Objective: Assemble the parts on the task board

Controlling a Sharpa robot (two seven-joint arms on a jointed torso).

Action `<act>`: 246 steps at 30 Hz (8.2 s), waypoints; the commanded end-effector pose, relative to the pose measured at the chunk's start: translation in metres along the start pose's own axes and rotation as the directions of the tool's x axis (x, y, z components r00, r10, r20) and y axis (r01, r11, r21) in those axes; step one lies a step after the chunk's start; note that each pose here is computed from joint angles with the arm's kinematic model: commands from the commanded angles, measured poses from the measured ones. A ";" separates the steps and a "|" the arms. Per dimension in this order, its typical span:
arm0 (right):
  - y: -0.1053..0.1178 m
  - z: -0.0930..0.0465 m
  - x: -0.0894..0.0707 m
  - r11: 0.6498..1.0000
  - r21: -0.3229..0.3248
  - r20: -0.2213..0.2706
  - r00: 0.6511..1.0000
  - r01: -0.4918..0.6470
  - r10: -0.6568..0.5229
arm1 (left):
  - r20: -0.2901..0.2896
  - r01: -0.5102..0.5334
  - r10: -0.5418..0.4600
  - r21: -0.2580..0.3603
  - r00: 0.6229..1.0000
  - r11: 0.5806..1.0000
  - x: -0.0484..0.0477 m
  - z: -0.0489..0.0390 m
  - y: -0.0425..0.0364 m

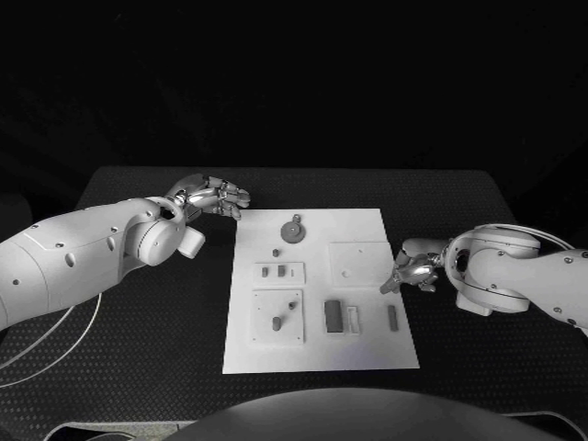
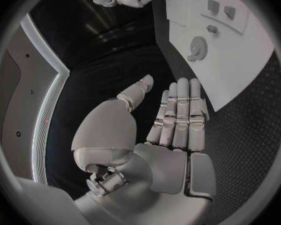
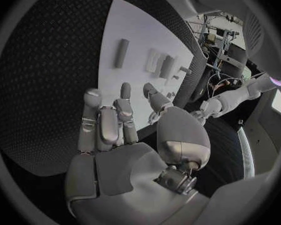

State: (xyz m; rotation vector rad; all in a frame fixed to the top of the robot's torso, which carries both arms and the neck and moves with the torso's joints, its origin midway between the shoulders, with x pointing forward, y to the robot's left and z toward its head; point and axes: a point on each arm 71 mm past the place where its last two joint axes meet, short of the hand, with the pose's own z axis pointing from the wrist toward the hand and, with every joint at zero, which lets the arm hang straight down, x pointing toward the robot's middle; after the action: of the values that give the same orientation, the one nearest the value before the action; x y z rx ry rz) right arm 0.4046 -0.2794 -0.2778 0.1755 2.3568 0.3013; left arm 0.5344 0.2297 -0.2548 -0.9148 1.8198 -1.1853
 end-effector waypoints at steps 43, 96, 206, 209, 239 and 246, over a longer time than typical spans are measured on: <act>0.001 0.027 0.076 0.990 0.022 -0.151 0.979 0.142 -0.137 | -0.007 0.008 -0.008 0.012 1.000 1.000 0.0010 -0.0015 -0.0013; 0.022 0.017 0.081 0.937 -0.035 -0.141 0.930 -0.347 0.339 | -0.012 0.009 -0.009 0.007 1.000 1.000 0.0013 -0.0016 -0.0009; 0.012 0.104 -0.129 0.572 -0.568 0.129 0.622 -0.592 0.772 | 0.085 0.143 -0.149 0.065 0.985 0.988 -0.0323 0.0193 0.0013; 0.014 0.109 -0.124 0.550 -0.578 0.118 0.605 -0.603 0.787 | 0.092 0.148 -0.155 0.072 0.984 0.986 -0.0322 0.0225 0.0055; 0.067 0.074 -0.083 0.367 -0.672 0.128 0.386 -0.643 0.913 | 0.279 0.207 -0.256 0.193 0.926 0.959 0.0195 -0.0142 -0.0016; 0.088 0.041 -0.069 0.292 -0.696 0.137 0.278 -0.656 0.951 | 0.340 0.220 -0.300 0.253 0.891 0.942 0.0459 -0.0413 -0.0189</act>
State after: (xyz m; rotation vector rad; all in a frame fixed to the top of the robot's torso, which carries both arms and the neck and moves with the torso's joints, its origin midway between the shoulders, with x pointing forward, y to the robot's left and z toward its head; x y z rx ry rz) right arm 0.4899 -0.1962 -0.2424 1.0829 1.4118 1.3260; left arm 0.4843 0.1941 -0.2426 -1.1899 1.4171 -1.3322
